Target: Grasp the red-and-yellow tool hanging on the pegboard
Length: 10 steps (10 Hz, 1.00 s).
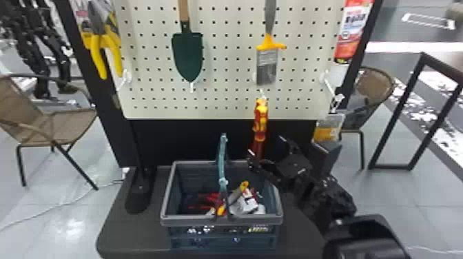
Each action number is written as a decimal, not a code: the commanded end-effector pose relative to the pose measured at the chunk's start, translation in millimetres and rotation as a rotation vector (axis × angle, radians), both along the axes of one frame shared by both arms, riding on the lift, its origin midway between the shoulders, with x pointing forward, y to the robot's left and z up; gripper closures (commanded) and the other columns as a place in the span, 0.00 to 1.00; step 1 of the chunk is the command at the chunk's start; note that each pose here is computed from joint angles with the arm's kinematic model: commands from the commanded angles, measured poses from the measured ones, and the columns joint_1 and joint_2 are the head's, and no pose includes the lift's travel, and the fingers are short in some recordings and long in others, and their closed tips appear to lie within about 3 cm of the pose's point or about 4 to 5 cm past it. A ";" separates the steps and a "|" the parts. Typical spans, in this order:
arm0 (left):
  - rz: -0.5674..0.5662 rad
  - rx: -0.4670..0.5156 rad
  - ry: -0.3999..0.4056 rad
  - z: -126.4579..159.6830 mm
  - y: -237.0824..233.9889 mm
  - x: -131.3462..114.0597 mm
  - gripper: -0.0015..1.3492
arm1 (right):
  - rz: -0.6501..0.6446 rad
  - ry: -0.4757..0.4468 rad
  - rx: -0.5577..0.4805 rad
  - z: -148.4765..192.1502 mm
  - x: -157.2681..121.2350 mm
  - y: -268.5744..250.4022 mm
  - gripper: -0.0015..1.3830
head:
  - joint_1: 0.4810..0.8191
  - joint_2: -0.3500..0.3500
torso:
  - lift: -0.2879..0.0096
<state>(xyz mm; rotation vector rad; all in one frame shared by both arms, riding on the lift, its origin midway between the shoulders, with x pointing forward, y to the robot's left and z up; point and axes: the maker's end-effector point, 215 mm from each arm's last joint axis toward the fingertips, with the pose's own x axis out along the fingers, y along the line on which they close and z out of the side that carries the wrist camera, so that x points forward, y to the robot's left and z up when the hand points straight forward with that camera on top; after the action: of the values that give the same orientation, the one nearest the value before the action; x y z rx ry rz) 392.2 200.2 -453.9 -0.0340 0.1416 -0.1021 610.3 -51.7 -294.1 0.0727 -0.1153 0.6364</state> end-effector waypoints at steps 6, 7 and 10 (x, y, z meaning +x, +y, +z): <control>-0.024 -0.006 -0.025 6.2 -7.8 14.2 0.12 | 0.026 -0.007 -0.052 22.4 44.9 10.2 0.23 | 0.20 0.50 | 0.63; -0.022 -0.009 -0.021 4.8 -7.5 13.3 0.12 | 0.027 0.011 -0.042 17.4 43.8 10.8 0.43 | 0.20 0.50 | 0.63; -0.025 -0.005 -0.023 5.3 -6.7 12.9 0.12 | -0.012 0.019 -0.046 13.4 41.6 4.6 0.95 | 0.20 0.50 | 0.63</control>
<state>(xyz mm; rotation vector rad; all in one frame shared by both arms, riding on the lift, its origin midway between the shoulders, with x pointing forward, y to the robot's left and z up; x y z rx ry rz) 405.0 193.5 -448.8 -0.0373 0.1192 -0.1263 653.3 -46.8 -280.8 0.0335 -0.0809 0.6278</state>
